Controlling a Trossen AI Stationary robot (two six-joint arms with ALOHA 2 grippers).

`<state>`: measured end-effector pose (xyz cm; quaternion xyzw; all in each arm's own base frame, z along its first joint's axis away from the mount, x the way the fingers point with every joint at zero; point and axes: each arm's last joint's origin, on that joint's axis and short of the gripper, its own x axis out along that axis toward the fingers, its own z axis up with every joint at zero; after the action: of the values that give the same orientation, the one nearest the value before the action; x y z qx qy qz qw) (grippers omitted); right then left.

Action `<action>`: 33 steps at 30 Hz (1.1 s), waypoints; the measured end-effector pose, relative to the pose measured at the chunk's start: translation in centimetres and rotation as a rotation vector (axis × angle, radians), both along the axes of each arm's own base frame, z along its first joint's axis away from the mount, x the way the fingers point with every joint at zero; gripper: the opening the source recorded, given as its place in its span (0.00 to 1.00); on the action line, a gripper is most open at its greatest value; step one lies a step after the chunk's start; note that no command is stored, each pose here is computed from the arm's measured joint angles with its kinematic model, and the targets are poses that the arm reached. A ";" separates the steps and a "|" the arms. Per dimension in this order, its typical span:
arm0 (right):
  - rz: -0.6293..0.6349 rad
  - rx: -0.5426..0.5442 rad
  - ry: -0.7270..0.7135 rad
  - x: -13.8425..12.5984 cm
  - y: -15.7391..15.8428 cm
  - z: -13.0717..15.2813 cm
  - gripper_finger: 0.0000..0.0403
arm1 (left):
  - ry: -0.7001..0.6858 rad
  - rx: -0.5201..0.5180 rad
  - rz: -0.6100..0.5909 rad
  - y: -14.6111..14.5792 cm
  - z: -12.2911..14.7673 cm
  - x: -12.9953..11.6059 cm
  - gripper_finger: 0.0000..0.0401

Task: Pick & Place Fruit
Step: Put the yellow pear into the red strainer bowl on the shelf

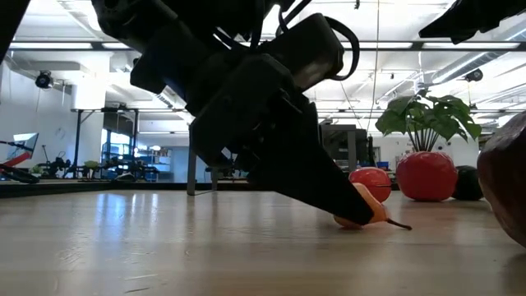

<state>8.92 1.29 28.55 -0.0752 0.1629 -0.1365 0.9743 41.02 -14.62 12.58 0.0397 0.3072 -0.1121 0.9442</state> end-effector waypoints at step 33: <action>0.000 -0.001 0.003 0.0 0.0 0.0 0.03 | -0.371 0.417 0.470 10.5 21.6 -7.4 0.32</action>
<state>8.93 1.29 28.53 -0.0757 0.1642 -0.1367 0.9740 33.59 -4.12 34.20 0.1792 0.1477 0.1821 0.9555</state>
